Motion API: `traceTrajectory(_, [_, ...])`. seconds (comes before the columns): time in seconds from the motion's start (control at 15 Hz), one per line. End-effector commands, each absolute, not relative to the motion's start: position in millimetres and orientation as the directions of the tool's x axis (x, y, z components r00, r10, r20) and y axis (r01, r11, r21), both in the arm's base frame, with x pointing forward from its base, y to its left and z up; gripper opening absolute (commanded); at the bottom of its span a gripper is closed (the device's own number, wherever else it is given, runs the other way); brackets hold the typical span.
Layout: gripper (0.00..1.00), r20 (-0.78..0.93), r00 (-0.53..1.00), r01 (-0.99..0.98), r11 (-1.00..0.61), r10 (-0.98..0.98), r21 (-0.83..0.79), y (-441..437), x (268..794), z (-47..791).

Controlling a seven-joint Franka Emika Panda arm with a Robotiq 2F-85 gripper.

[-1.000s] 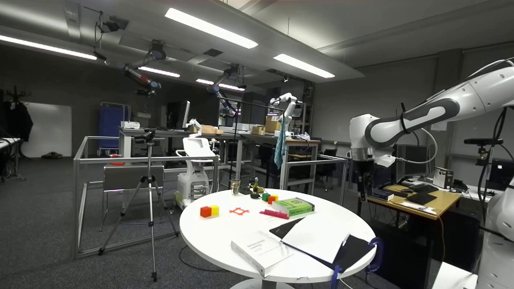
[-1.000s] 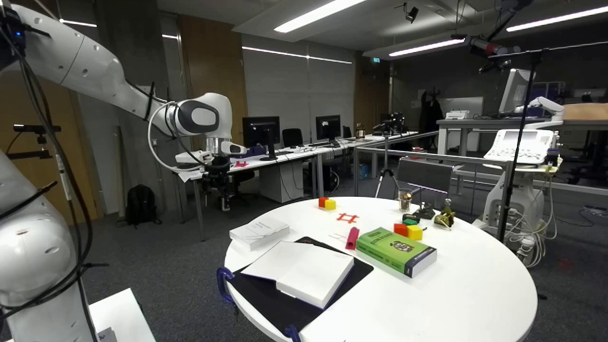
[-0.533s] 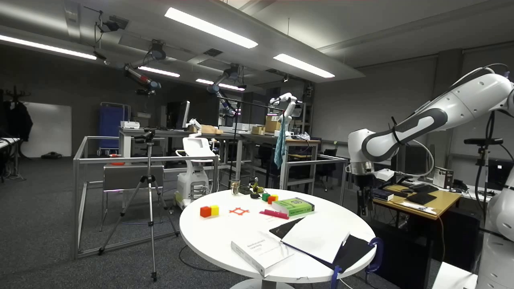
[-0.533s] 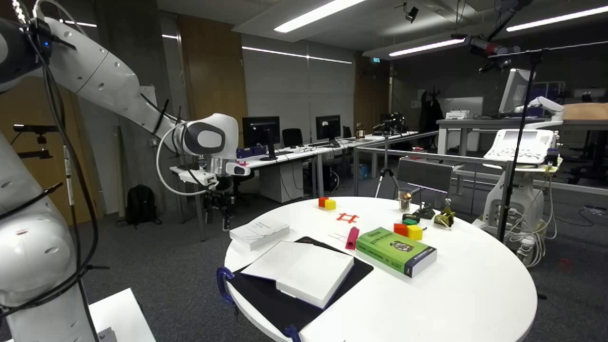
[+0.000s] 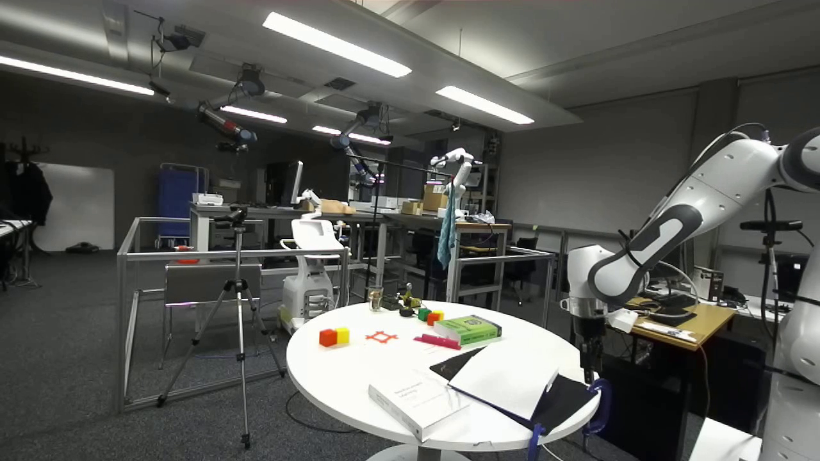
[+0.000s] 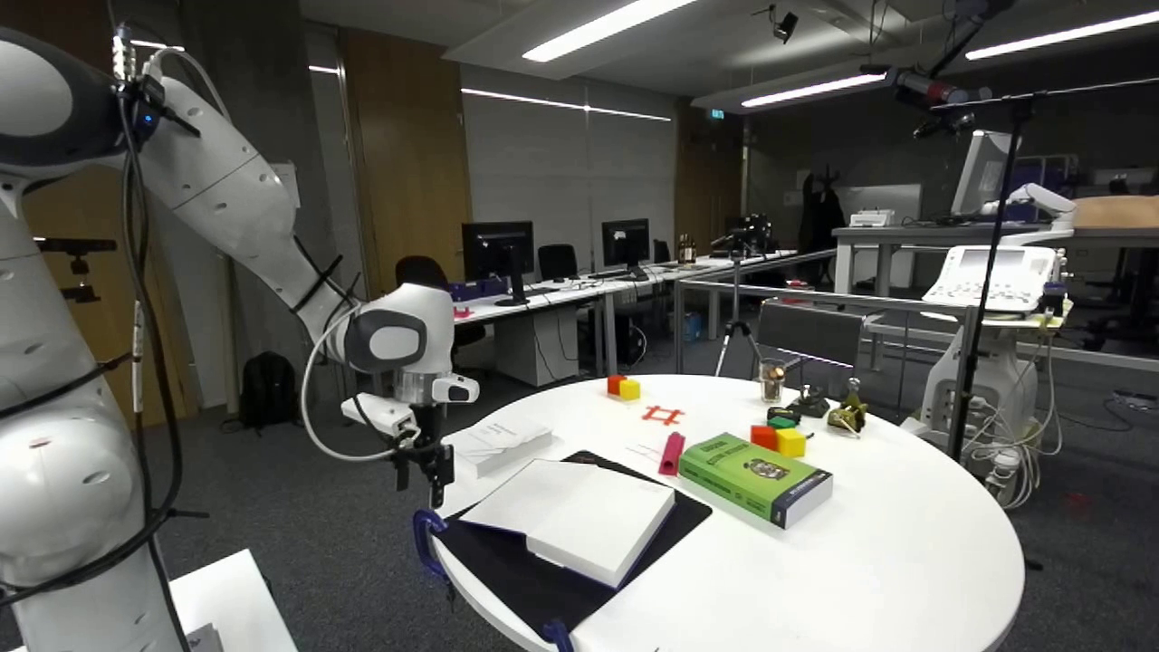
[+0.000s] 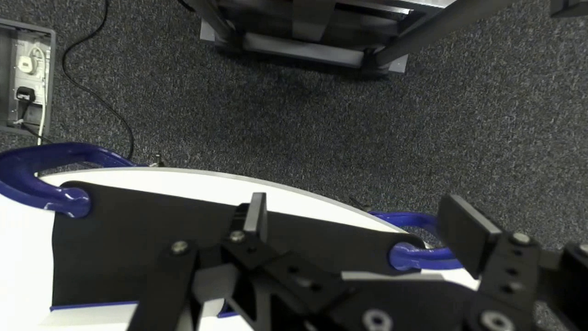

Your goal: Push the open book backwards, then close the book

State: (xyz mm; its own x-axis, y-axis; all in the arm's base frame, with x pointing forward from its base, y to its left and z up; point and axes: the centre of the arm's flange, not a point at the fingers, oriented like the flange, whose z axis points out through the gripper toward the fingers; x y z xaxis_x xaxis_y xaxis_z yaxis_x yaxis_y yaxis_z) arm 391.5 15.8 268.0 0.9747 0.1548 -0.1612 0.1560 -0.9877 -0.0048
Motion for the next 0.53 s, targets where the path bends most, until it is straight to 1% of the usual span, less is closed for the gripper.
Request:
traceTrajectory(0.0, [1.0, -0.14, 0.978, 0.151, -0.988, 0.151, -0.01, -21.0, 381.0, 229.9])
traceTrajectory(0.47, [1.0, -0.157, 0.983, 0.098, -0.995, 0.094, 0.023, -63.0, 383.8, 194.8])
